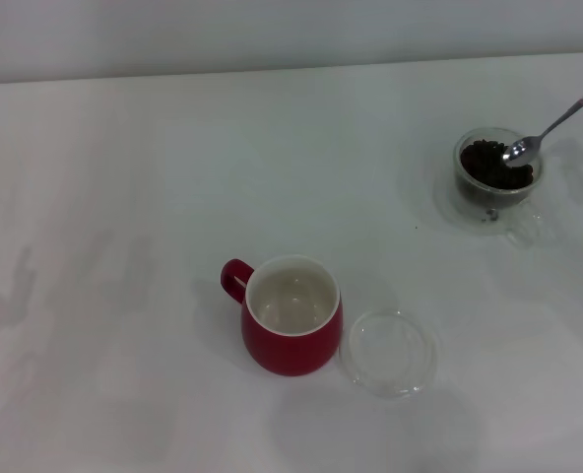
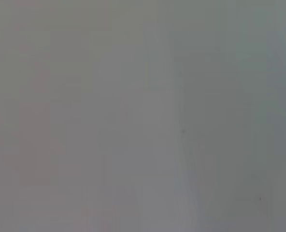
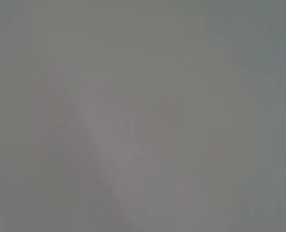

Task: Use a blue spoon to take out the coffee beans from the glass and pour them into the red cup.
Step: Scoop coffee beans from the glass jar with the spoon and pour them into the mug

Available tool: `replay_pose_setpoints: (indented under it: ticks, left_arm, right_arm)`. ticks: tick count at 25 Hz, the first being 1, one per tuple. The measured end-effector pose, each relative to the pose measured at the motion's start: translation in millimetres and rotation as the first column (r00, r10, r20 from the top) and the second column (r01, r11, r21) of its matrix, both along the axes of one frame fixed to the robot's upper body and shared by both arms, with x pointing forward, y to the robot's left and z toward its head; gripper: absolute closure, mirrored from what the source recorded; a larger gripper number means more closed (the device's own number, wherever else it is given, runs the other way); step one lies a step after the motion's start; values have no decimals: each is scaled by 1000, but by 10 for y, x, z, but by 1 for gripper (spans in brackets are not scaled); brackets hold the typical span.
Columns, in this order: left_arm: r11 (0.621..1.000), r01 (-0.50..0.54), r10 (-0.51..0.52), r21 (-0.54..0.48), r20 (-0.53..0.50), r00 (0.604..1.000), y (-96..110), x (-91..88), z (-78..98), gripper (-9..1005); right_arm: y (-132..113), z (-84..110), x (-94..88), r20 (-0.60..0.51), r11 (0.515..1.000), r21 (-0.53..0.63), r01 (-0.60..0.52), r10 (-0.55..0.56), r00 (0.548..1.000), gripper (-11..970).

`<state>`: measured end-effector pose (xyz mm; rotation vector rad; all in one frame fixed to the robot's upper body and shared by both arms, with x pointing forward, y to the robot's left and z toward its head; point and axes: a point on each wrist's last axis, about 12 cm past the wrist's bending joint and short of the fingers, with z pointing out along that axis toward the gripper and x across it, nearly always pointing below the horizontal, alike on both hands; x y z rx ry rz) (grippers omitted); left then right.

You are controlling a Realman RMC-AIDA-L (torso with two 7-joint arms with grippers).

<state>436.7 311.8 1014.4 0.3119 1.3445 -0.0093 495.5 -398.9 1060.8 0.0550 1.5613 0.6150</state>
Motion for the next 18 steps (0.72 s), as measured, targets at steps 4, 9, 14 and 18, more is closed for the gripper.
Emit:
replay_pose_setpoints:
  ticks: [4, 9, 14, 18]
  left_arm:
    - [1000, 3, -3, 1, 2, 1000, -4, 15, 5, 412]
    - [1000, 5, -5, 3, -5, 1000, -13, 44, 2, 411]
    - [1000, 5, -5, 6, -12, 1000, -17, 62, -3, 411]
    - [1000, 6, -6, 7, -12, 1000, -18, 70, -1, 411]
  right_arm:
    - [16, 0, 14, 5, 1000, -21, -7, 7, 1000, 816]
    - [50, 2, 28, 3, 998, -47, -32, 32, 999, 816]
    - [107, -22, 27, 0, 998, -51, -46, 46, 999, 816]
    - [136, -32, 28, 0, 997, -58, -59, 59, 998, 816]
